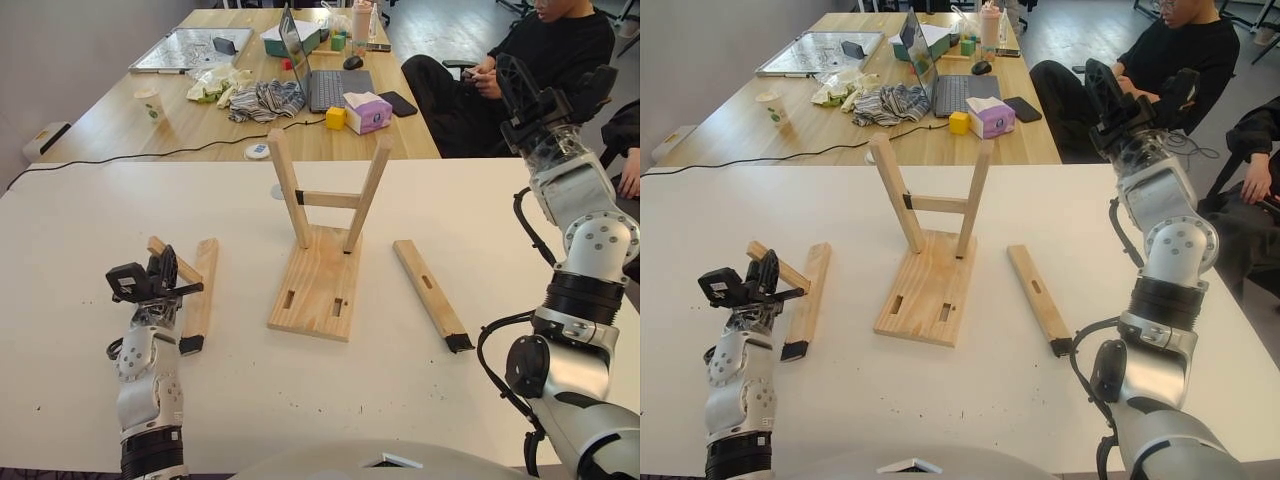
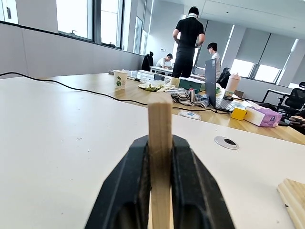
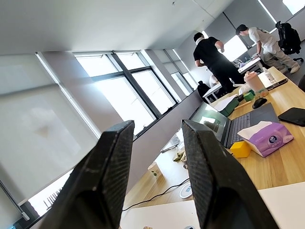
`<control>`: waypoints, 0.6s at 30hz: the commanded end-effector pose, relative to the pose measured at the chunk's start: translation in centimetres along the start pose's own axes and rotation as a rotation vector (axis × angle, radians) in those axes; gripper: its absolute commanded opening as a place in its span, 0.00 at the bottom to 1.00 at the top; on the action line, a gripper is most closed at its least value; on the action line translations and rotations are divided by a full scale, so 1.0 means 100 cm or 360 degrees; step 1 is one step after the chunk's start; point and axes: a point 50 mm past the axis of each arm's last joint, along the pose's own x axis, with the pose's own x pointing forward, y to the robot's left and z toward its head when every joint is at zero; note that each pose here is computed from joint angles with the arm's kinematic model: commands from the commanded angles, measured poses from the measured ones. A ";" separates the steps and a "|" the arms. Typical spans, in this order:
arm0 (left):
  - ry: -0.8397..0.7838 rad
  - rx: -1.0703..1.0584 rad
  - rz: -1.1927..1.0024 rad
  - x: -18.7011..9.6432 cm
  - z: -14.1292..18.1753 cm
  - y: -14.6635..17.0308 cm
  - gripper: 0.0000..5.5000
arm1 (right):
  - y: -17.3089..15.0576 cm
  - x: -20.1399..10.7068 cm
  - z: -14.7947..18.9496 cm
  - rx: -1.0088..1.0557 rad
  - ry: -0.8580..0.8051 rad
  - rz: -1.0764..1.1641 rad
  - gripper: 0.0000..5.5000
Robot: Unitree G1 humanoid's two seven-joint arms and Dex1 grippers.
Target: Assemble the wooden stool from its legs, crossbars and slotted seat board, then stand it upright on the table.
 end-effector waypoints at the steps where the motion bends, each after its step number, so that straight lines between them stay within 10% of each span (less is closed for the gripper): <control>1: 0.0541 0.0020 0.0025 -0.033 -0.064 -0.004 0.07 | 0.003 0.005 -0.007 0.0004 0.0045 0.0029 0.33; 12: 0.0422 0.0135 0.0002 -0.028 -0.038 0.000 0.07 | 0.002 0.001 -0.010 0.0022 0.0035 0.0010 0.33; 18: 0.0442 0.0162 -0.0120 -0.034 -0.006 -0.004 0.27 | -0.005 -0.015 -0.005 0.0083 -0.0051 -0.0082 0.33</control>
